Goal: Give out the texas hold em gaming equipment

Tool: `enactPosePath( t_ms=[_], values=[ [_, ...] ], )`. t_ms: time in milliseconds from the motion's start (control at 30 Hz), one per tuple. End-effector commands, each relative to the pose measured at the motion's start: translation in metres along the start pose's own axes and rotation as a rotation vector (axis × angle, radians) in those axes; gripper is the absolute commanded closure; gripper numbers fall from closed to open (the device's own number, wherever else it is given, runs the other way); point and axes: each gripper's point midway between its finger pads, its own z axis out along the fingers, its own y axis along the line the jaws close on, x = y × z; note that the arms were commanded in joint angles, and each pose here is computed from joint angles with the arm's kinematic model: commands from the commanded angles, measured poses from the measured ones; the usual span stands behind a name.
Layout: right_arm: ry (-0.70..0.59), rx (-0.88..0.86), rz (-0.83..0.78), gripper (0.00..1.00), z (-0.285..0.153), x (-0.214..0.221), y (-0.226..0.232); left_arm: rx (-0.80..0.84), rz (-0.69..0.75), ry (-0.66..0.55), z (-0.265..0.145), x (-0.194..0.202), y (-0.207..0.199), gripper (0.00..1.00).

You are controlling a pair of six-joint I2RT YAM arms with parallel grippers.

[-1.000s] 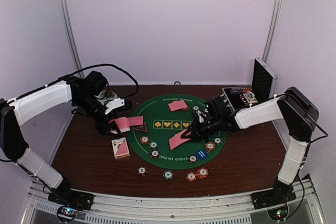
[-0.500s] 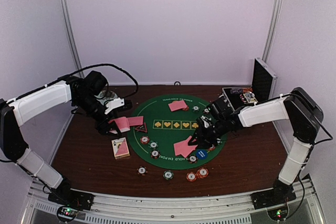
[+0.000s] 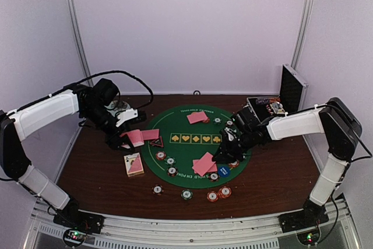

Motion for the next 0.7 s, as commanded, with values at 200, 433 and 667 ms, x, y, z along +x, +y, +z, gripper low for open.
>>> enactPosePath(
  t_ms=[200,433,667],
  values=[
    [-0.062,-0.063,-0.001,0.95,-0.008,-0.012,0.014,-0.015,0.036,-0.037,-0.009,-0.008,-0.002,1.00],
    [-0.083,-0.157,0.020,1.00,-0.013,-0.014,0.029,-0.015,0.035,-0.035,-0.008,-0.007,-0.002,1.00],
    [-0.114,-0.273,0.024,1.00,-0.026,-0.019,0.053,-0.015,0.035,-0.034,-0.008,-0.007,-0.002,1.00]
  ],
)
